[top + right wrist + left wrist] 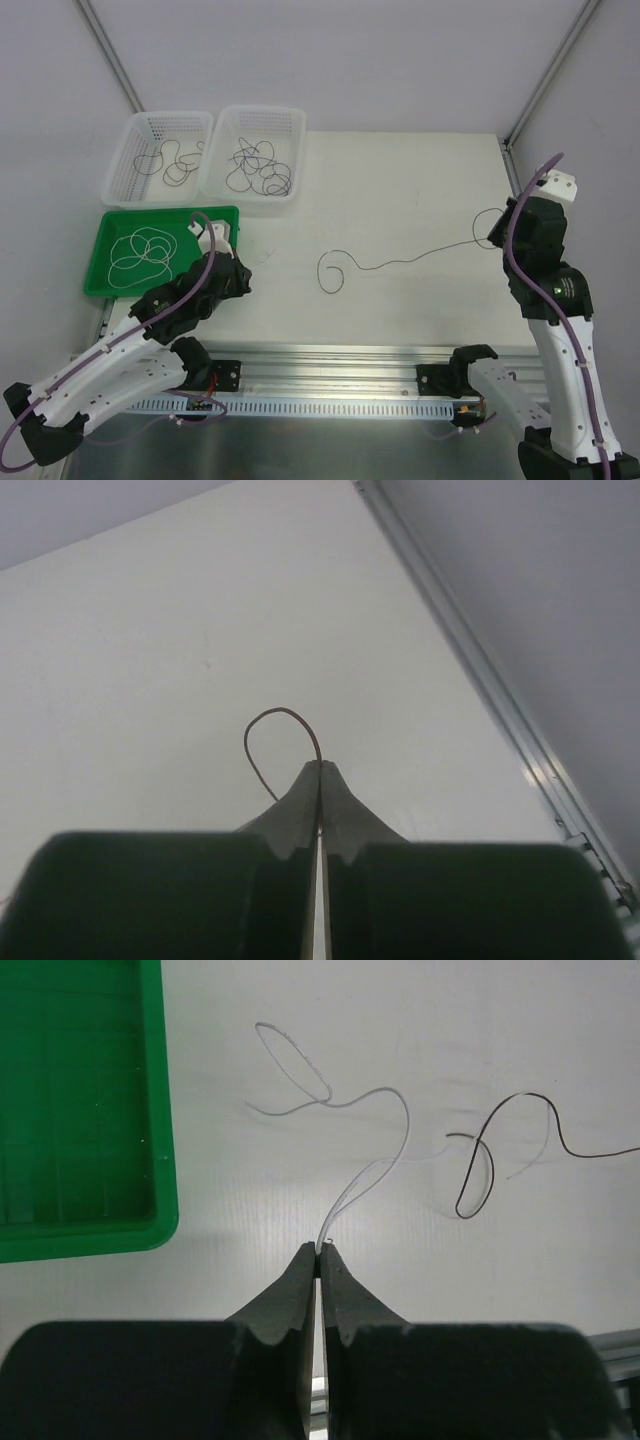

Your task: Untangle the cables

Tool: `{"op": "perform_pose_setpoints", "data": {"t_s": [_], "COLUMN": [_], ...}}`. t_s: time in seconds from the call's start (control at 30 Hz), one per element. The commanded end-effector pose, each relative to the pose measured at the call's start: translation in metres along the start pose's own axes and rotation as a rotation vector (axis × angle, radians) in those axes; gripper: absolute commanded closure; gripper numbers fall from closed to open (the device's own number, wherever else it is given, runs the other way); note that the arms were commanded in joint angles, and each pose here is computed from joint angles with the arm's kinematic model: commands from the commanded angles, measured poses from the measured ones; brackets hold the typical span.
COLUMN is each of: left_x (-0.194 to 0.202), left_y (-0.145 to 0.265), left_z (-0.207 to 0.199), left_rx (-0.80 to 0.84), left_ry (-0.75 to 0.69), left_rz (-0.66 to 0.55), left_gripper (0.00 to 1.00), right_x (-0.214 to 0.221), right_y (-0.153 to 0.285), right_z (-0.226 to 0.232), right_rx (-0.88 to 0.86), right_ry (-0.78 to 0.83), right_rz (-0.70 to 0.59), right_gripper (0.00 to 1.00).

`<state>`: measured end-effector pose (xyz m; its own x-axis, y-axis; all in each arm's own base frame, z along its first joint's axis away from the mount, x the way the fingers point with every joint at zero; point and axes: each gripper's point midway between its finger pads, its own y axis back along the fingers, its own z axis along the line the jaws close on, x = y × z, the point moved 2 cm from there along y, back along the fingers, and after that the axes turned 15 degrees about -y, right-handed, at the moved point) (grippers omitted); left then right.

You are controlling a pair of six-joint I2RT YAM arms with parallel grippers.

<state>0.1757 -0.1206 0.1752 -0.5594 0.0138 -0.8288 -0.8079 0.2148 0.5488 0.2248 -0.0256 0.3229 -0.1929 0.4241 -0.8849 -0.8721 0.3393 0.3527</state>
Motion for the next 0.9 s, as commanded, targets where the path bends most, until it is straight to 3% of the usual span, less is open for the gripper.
{"op": "perform_pose_setpoints", "data": {"t_s": [0.0, 0.23, 0.27, 0.3, 0.4, 0.5, 0.6, 0.87], "left_x": [-0.014, -0.062, -0.069, -0.085, -0.112, -0.129, -0.138, -0.155], "left_y": [0.006, 0.030, 0.036, 0.044, 0.059, 0.068, 0.073, 0.083], "left_z": [0.009, -0.016, -0.024, -0.033, -0.062, -0.087, -0.106, -0.119], "left_rx": [-0.053, 0.094, 0.141, 0.182, 0.326, 0.445, 0.537, 0.598], "left_ry": [-0.050, -0.101, -0.110, -0.114, -0.157, -0.194, -0.214, -0.212], "left_rz": [-0.013, -0.104, -0.111, -0.134, -0.144, -0.132, -0.115, -0.142], "left_gripper": [1.00, 1.00, 1.00, 1.00, 1.00, 1.00, 1.00, 1.00], "right_x": [0.032, 0.133, 0.146, 0.168, 0.191, 0.202, 0.203, 0.224], "right_y": [-0.001, -0.025, -0.027, -0.027, -0.021, -0.005, 0.017, 0.063], "right_z": [0.038, 0.020, 0.017, 0.014, 0.030, 0.053, 0.091, 0.164], "right_rx": [-0.219, -0.197, -0.194, -0.208, -0.326, -0.449, -0.634, -1.018], "right_ry": [-0.003, 0.022, 0.023, 0.026, 0.019, 0.103, 0.142, 0.148], "right_rz": [0.205, 0.452, 0.484, 0.550, 0.620, 0.629, 0.605, 0.631], "right_gripper": [0.99, 0.96, 0.91, 0.76, 0.52, 0.40, 0.31, 0.24]}}
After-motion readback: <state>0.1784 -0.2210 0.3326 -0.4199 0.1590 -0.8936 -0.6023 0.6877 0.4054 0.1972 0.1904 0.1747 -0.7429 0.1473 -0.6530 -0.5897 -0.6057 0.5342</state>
